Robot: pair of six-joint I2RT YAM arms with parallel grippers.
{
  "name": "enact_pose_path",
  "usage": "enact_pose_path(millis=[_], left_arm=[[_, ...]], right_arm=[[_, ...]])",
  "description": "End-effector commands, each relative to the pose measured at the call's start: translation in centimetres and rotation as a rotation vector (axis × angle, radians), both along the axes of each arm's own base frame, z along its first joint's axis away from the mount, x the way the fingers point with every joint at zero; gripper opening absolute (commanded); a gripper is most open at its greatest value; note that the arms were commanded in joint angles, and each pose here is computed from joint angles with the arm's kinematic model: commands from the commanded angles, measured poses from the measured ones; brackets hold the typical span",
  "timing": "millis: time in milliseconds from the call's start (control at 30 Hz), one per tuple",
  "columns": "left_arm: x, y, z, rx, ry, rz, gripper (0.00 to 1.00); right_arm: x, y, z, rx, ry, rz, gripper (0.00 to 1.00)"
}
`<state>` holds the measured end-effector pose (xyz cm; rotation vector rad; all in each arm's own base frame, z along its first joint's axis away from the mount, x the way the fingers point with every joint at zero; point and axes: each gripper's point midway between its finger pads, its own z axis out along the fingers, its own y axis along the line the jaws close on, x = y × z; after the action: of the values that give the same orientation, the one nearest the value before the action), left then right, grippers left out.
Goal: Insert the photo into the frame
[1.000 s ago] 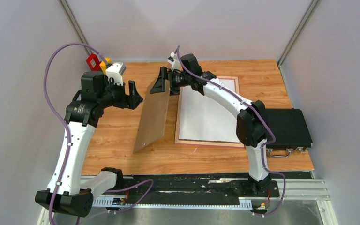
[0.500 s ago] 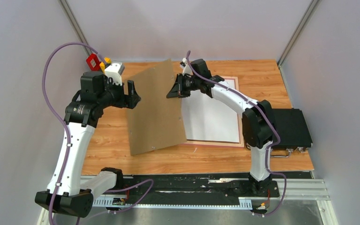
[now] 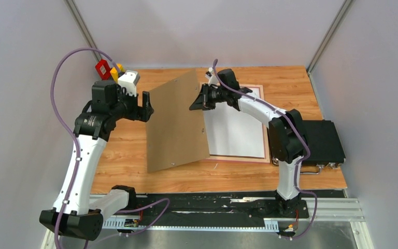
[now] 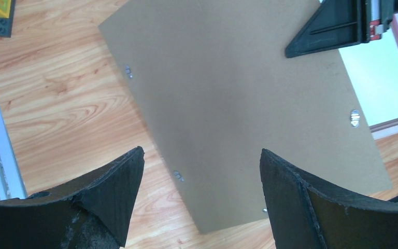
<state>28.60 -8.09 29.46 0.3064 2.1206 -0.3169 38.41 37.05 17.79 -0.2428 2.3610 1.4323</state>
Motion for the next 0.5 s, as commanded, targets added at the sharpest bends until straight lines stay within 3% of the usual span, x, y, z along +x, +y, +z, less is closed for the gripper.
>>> enact_pose_path(millis=[0, 167, 467], left_arm=[[0.9, -0.2, -0.1, 0.028, -0.056, -0.04, 0.9], [1.5, -0.7, -1.1, 0.001, -0.037, -0.072, 0.91], [3.3, -1.7, -2.3, -0.045, -0.025, -0.108, 0.91]], right_arm=[[-0.2, -1.3, 6.0, 0.121, -0.182, 0.02, 0.0], [-1.1, -3.5, 9.6, 0.202, -0.282, 0.011, 0.0], [-1.3, -9.1, 11.7, 0.276, -0.309, -0.111, 0.0]])
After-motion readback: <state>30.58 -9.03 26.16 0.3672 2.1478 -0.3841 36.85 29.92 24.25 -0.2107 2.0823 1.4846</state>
